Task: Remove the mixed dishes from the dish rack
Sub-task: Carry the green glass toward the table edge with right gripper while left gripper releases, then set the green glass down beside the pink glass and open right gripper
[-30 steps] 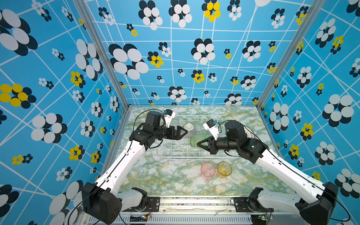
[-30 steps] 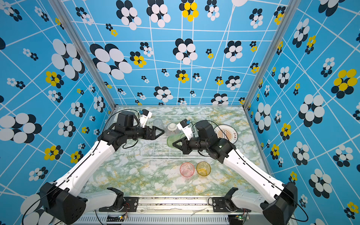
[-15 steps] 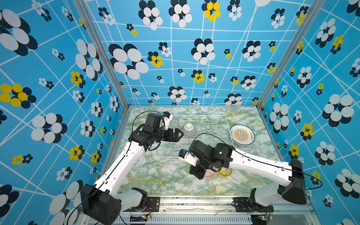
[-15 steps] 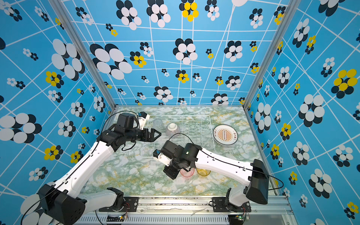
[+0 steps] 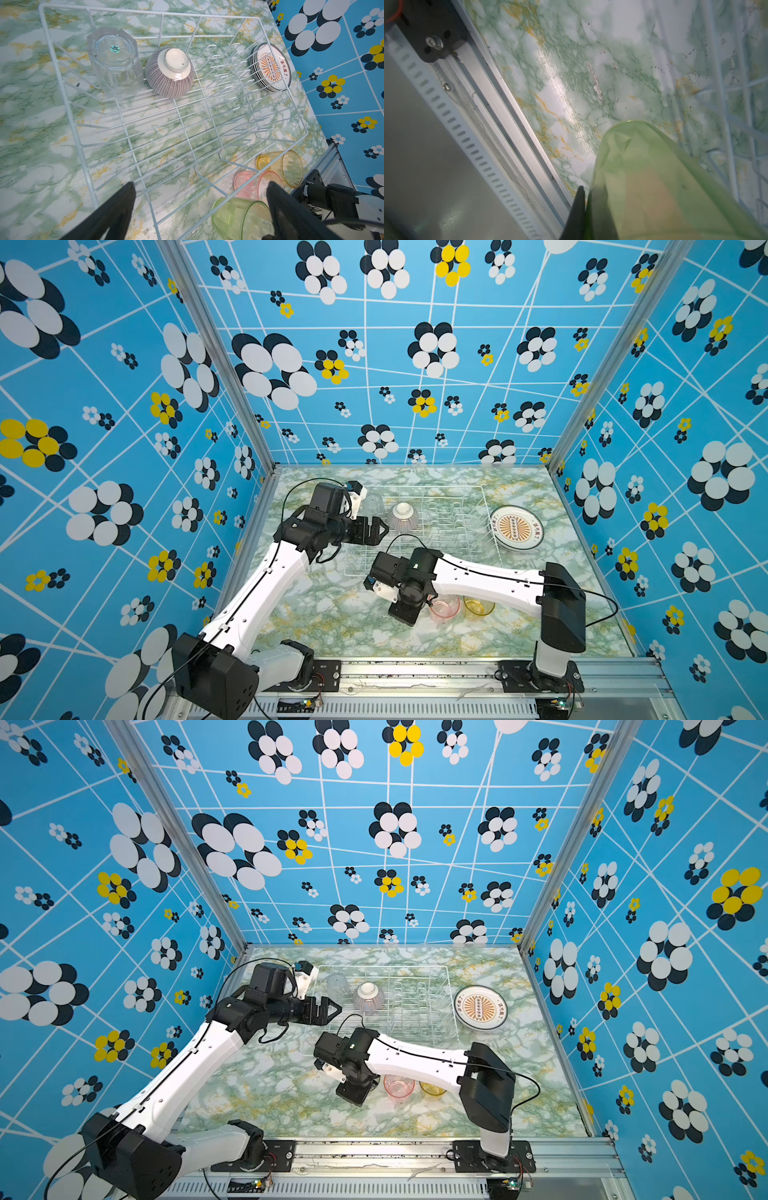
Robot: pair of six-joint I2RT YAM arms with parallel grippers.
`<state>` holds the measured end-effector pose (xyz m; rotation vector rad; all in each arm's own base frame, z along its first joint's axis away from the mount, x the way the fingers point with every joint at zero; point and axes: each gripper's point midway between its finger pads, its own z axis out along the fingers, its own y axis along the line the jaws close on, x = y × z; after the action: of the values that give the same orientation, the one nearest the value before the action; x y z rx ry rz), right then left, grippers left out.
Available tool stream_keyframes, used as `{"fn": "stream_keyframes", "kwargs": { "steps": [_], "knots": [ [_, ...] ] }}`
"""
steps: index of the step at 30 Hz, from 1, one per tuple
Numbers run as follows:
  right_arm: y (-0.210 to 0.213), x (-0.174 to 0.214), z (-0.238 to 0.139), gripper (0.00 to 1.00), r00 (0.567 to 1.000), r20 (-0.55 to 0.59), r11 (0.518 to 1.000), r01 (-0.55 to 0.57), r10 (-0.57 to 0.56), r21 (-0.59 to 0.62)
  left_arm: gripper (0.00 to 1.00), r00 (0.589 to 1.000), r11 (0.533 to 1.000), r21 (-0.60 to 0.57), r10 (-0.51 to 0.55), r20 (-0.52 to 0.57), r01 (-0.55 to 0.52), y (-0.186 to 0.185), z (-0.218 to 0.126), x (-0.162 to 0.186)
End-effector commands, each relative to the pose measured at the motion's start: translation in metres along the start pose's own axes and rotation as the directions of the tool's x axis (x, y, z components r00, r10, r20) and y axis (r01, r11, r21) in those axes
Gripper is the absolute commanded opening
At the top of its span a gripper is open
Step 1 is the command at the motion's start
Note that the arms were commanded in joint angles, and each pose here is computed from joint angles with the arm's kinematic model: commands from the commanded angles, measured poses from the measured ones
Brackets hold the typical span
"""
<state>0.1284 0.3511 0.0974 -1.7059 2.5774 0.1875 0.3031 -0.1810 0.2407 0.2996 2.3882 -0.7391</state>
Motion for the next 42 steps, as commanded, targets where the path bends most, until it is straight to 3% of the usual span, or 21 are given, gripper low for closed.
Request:
{"fn": "stream_keyframes", "kwargs": {
  "steps": [1, 15, 22, 25, 28, 36, 39, 42],
  "knots": [
    [-0.007, 0.007, 0.001, 0.00, 0.998, -0.059, 0.999, 0.023, -0.021, 0.048, 0.99, 1.000, 1.000, -0.017, 0.022, 0.020, -0.021, 0.000, -0.012, -0.004],
    [-0.007, 0.010, 0.026, 0.00, 0.992, -0.122, 0.999, 0.031, -0.027, 0.031, 0.99, 1.000, 1.000, -0.021, 0.011, 0.009, -0.011, 0.004, -0.011, -0.003],
    [-0.009, 0.007, 0.033, 0.06, 0.993, -0.118, 0.999, 0.020, -0.016, 0.027, 0.99, 1.000, 1.000, -0.024, 0.010, 0.000, -0.010, 0.005, -0.012, -0.001],
    [-0.011, 0.007, 0.031, 0.25, 0.994, -0.110, 0.999, 0.014, -0.009, 0.040, 0.99, 1.000, 0.999, -0.031, 0.008, -0.007, -0.009, 0.006, -0.012, 0.000],
    [-0.014, 0.006, 0.021, 0.37, 0.997, -0.081, 0.998, 0.011, -0.006, 0.059, 0.99, 1.000, 0.998, -0.057, 0.001, -0.024, -0.003, 0.011, -0.010, 0.001],
    [-0.015, 0.000, -0.044, 0.52, 0.995, 0.102, 0.999, -0.017, 0.012, 0.047, 0.99, 0.998, 0.994, -0.108, -0.009, -0.061, 0.002, 0.020, 0.000, -0.001],
    [-0.024, 0.003, -0.087, 0.62, 0.973, 0.226, 0.998, -0.050, 0.038, 0.044, 0.99, 0.997, 0.991, -0.135, 0.013, -0.076, -0.023, 0.021, 0.007, -0.006],
    [-0.049, 0.006, -0.130, 0.72, 0.914, 0.386, 0.987, -0.153, 0.124, 0.045, 0.99, 0.993, 0.980, -0.189, 0.043, -0.108, -0.063, 0.025, 0.020, -0.012]
  ]
}}
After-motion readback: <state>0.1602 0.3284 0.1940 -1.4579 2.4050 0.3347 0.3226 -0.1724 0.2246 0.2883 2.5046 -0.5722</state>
